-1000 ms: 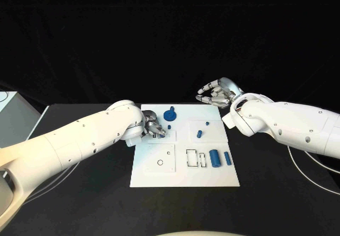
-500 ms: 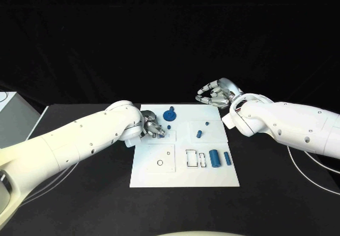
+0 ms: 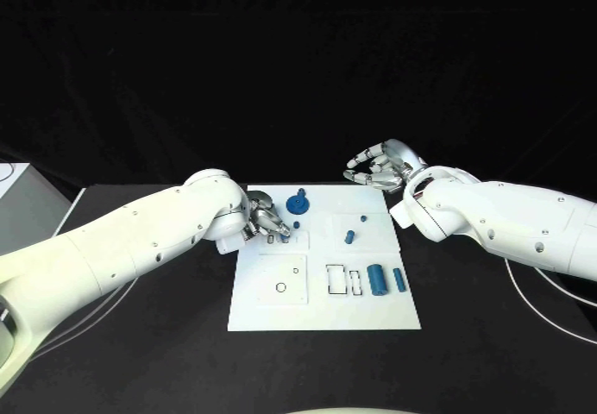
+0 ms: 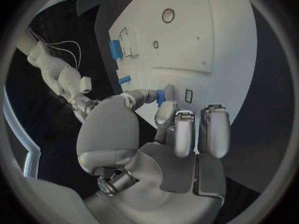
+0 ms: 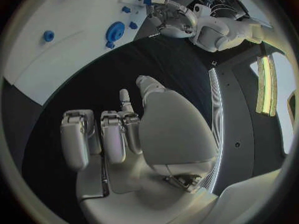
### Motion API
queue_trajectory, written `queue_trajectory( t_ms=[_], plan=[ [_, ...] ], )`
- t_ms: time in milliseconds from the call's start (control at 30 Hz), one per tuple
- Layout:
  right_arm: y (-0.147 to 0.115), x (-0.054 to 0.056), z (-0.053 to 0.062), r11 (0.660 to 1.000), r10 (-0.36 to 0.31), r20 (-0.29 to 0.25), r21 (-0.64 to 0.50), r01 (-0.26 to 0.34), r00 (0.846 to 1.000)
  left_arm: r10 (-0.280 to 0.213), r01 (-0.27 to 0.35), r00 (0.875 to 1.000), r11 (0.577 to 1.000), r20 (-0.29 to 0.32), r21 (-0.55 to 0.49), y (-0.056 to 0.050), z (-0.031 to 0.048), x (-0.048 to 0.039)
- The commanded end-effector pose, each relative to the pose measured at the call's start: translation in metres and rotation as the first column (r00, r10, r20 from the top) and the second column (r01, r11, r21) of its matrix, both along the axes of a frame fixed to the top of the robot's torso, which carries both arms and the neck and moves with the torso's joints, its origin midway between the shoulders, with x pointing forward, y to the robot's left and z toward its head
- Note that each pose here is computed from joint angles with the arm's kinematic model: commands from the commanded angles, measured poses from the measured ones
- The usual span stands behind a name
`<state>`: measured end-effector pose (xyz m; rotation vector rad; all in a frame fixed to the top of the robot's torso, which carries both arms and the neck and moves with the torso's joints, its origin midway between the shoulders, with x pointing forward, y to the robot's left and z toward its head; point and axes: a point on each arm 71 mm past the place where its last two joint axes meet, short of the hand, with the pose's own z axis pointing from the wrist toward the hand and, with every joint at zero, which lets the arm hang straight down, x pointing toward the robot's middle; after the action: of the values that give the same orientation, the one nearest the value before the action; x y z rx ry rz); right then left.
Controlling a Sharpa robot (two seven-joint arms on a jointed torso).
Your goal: Assemble the parts on the task board
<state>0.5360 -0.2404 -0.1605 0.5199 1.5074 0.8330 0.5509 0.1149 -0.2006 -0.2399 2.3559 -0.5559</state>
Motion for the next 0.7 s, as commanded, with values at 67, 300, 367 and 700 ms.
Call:
queue_trajectory(
  t_ms=[67, 300, 367, 700],
  plan=[
    [0.002, 0.0, 0.0, 1.0, 0.017, -0.002, -0.01, -0.017, 1.0, -0.063, 0.064, 0.995, 0.998, -0.075, 0.005, -0.003, 0.0025, -0.0018],
    [0.003, 0.0, -0.001, 1.0, 0.02, -0.003, -0.01, -0.02, 1.0, -0.091, 0.096, 0.992, 0.994, -0.09, 0.046, -0.006, 0.0101, 0.0057],
    [0.004, 0.001, -0.001, 1.0, 0.02, -0.003, -0.01, -0.02, 1.0, -0.1, 0.106, 0.99, 0.993, -0.099, 0.057, -0.007, 0.0112, 0.0074],
    [0.008, 0.001, -0.001, 1.0, 0.025, -0.002, -0.009, -0.025, 1.0, -0.135, 0.153, 0.982, 0.979, -0.132, 0.136, -0.013, 0.0135, 0.0168]
  ],
)
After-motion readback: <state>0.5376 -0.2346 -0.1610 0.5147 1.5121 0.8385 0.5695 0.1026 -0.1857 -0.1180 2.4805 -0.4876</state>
